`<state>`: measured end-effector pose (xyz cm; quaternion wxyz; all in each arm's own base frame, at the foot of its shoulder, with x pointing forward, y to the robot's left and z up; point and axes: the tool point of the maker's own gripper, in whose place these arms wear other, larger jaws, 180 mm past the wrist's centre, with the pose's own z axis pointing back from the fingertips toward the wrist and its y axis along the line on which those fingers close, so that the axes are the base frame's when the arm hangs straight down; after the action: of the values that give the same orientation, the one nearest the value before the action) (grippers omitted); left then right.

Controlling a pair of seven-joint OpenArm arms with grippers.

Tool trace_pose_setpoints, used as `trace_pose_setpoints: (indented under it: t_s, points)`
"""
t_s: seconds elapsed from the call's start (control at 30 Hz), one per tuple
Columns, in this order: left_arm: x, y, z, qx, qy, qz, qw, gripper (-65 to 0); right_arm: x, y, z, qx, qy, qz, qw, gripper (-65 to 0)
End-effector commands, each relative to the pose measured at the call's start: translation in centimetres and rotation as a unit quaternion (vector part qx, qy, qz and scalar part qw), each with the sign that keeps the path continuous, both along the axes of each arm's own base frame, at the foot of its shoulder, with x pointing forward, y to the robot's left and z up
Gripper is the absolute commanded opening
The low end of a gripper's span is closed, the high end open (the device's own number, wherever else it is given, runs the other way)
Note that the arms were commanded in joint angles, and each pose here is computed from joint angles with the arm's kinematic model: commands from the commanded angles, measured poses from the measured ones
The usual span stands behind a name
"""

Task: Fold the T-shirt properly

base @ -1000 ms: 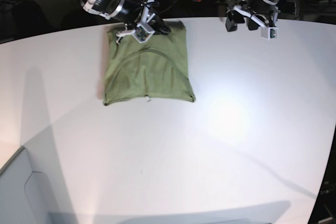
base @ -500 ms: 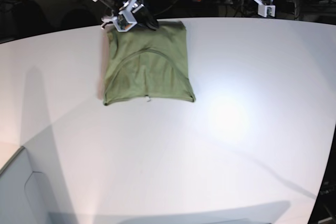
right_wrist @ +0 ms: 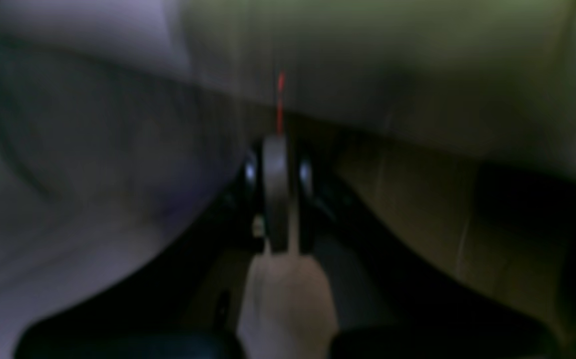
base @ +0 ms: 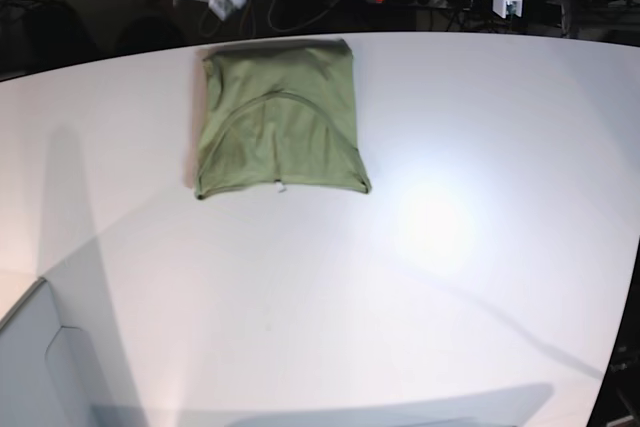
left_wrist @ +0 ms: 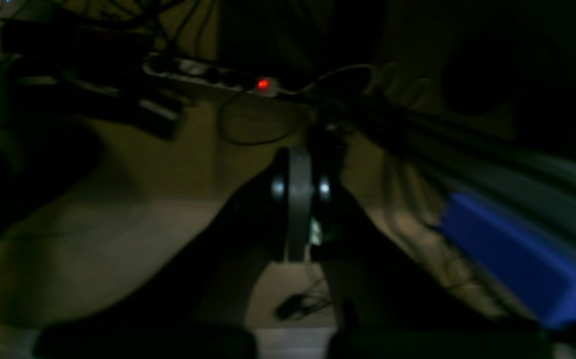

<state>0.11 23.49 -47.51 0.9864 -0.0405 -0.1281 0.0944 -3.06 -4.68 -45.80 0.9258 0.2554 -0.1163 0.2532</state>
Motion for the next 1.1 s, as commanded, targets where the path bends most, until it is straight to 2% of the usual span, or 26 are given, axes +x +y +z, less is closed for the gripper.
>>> trace_pose_setpoints:
  t_s: [0.0,0.13,0.4,0.53,0.7,0.83,0.97,1.07]
  points:
    - [-0.1,-0.1,0.0,-0.001,-0.001,-0.004,1.0,-65.0,1.7,2.4,2.4,0.07,-0.043,-0.034,0.9961,-64.9]
    - [-0.1,-0.8,-0.8,-0.006,0.006,-0.02,1.0,-65.0,1.6,2.4,2.4,0.07,-0.042,-0.034,0.9961,-64.9]
    - [0.2,-1.0,-1.1,-0.008,0.005,-0.015,1.0,-65.0,2.3,1.8,2.1,0.063,-0.048,-0.028,0.9965,-64.9]
    - [-0.2,-0.7,-1.7,-0.007,0.015,-0.011,1.0,-65.0,2.0,0.6,0.2,0.051,-0.03,-0.033,0.9977,-64.9]
    - [-0.9,0.8,-4.1,0.003,0.043,0.012,0.999,-65.0,1.8,-1.5,-2.8,0.032,0.002,-0.062,0.9975,-64.9]
    - [-1.9,0.5,-6.5,-0.002,0.076,0.01,0.997,-65.0,1.9,-3.7,-5.5,0.015,0.03,-0.095,0.9949,-64.9]
    - [-2.5,0.0,-8.6,-0.008,0.106,0.011,0.994,-65.0,2.6,-6.2,-8.2,0.0,0.056,-0.14,0.9886,-64.9]
    - [-2.5,-0.4,-10.0,-0.01,0.116,0.008,0.993,-65.0,3.1,-7.1,-10.3,0.005,0.067,-0.177,0.9818,-64.9]
